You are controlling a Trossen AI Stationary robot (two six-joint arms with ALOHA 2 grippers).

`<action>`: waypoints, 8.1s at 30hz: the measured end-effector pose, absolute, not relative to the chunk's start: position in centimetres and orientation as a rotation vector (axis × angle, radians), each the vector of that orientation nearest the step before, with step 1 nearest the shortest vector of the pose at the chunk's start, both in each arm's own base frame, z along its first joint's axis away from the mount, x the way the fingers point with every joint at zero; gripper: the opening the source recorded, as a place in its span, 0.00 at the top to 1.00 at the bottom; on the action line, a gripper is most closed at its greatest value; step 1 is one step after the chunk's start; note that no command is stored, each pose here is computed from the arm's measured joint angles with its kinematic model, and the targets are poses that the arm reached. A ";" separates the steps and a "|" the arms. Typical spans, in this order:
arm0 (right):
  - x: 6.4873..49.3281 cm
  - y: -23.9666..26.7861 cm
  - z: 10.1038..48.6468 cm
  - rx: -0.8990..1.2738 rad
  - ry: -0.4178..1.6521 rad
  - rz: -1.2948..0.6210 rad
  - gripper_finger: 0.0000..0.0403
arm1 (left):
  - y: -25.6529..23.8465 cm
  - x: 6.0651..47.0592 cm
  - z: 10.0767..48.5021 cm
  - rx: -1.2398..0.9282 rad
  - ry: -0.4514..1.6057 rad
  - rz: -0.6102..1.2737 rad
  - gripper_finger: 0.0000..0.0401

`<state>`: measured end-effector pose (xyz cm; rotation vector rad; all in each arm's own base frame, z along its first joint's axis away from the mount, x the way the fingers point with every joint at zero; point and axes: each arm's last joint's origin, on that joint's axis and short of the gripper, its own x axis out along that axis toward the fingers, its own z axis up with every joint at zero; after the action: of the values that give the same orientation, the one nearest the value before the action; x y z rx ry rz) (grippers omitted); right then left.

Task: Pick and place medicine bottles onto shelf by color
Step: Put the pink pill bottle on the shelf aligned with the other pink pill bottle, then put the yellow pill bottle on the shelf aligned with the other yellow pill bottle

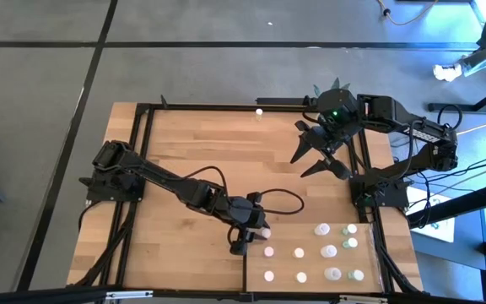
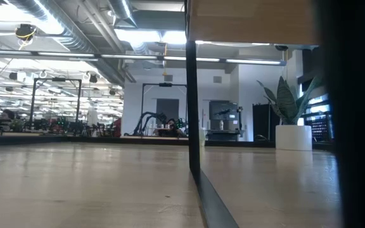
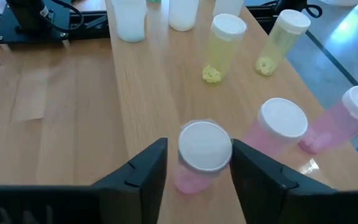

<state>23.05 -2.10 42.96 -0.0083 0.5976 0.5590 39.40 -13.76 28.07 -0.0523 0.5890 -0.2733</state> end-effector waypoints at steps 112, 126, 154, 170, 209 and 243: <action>33.1 -9.6 23.8 0.019 0.633 -0.547 0.43 | 11.9 25.3 35.3 -0.133 1.006 0.651 0.30; 31.3 -9.8 18.9 0.027 0.514 -0.694 0.43 | 12.9 24.8 35.2 -0.151 1.012 0.568 0.30; 31.6 -13.7 13.2 0.064 0.356 -0.887 0.43 | 13.1 24.8 35.3 -0.172 0.997 0.587 0.30; 32.3 -14.5 12.5 0.052 0.386 -0.848 0.43 | 13.2 24.7 35.3 -0.172 0.997 0.590 0.30; 32.2 -15.4 13.2 0.008 0.327 -0.860 0.43 | 13.2 24.7 35.3 -0.178 0.996 0.594 0.30; 31.9 -19.4 12.4 0.169 0.302 -0.785 0.43 | 13.1 24.8 35.3 -0.179 0.996 0.592 0.30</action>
<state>31.87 -19.37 12.40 0.1687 0.3024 -0.7848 24.76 13.14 35.30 -0.1788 0.9958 0.5919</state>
